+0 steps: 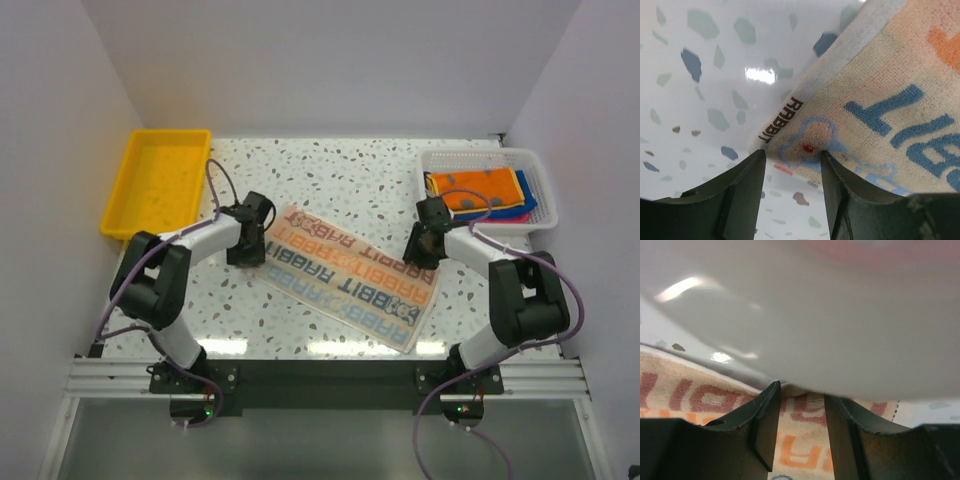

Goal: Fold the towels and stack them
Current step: Flatten out the crumpled towel

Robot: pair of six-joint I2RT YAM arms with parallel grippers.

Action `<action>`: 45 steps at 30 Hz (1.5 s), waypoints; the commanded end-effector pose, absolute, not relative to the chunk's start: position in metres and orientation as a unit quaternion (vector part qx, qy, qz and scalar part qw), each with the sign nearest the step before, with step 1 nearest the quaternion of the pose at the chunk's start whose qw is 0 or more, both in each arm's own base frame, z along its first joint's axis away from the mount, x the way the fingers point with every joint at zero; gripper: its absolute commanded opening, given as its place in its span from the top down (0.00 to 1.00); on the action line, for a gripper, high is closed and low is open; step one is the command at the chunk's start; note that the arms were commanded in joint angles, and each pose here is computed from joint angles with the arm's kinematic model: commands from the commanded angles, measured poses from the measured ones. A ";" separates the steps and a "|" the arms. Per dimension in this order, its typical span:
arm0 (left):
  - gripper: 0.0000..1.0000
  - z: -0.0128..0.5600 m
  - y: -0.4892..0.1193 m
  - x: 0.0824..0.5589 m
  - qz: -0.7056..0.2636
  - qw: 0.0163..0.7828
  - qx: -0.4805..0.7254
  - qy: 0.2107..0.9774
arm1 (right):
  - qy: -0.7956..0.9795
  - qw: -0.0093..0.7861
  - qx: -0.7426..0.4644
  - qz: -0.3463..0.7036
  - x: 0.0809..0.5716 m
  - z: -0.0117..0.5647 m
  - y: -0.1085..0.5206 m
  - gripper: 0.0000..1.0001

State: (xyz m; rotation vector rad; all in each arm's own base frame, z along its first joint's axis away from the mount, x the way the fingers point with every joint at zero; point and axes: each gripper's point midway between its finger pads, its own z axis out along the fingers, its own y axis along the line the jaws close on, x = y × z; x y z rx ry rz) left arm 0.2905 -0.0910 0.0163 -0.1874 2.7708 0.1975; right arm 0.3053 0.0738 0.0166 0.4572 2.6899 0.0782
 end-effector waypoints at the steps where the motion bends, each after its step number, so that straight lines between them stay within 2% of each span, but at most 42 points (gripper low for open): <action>1: 0.46 0.014 -0.082 0.317 0.111 0.172 -0.027 0.979 | 0.953 0.199 0.229 0.002 0.285 0.009 0.051 0.56; 5: 0.45 0.014 -0.093 0.362 0.118 0.192 0.016 0.974 | 0.945 0.193 0.264 0.012 0.271 0.004 0.049 0.55; 11: 0.33 0.003 -0.110 0.432 0.120 0.222 0.067 0.965 | 0.935 0.205 0.288 0.033 0.250 0.009 0.051 0.53; 16: 0.23 0.043 -0.131 0.505 0.105 0.306 0.081 0.943 | 0.937 0.253 0.235 0.057 0.249 0.046 0.069 0.48; 18: 0.20 0.063 -0.139 0.514 0.088 0.327 0.073 0.938 | 0.943 0.277 0.179 0.056 0.249 0.070 0.080 0.47; 20: 0.18 0.092 -0.149 0.513 0.048 0.348 0.049 0.935 | 0.951 0.280 0.124 0.034 0.245 0.080 0.084 0.46; 22: 0.18 0.099 -0.154 0.497 0.021 0.343 0.039 0.938 | 0.956 0.284 0.064 0.043 0.243 0.091 0.106 0.47; 23: 0.18 0.124 -0.153 0.491 0.006 0.364 0.021 0.931 | 0.964 0.260 0.027 0.046 0.237 0.085 0.115 0.46; 25: 0.18 0.120 -0.148 0.468 -0.002 0.356 0.018 0.934 | 0.969 0.239 -0.021 0.054 0.227 0.082 0.134 0.47; 26: 0.17 0.144 -0.145 0.461 -0.012 0.381 0.011 0.924 | 0.972 0.223 -0.042 0.053 0.220 0.077 0.140 0.47; 27: 0.17 0.136 -0.140 0.448 -0.008 0.375 0.009 0.927 | 0.975 0.205 -0.072 0.055 0.211 0.071 0.152 0.47; 32: 0.17 0.167 -0.116 0.411 0.009 0.395 -0.013 0.918 | 0.973 0.159 -0.158 0.060 0.183 0.051 0.190 0.48; 36: 0.17 0.171 -0.081 0.382 0.075 0.382 -0.059 0.919 | 0.967 0.128 -0.215 0.053 0.158 0.033 0.219 0.48; 39: 0.17 0.177 -0.063 0.368 0.110 0.377 -0.076 0.917 | 0.963 0.103 -0.241 0.056 0.142 0.020 0.240 0.48; 45: 0.14 0.188 -0.052 0.348 0.116 0.389 -0.089 0.910 | 0.947 0.085 -0.303 0.065 0.113 0.013 0.295 0.48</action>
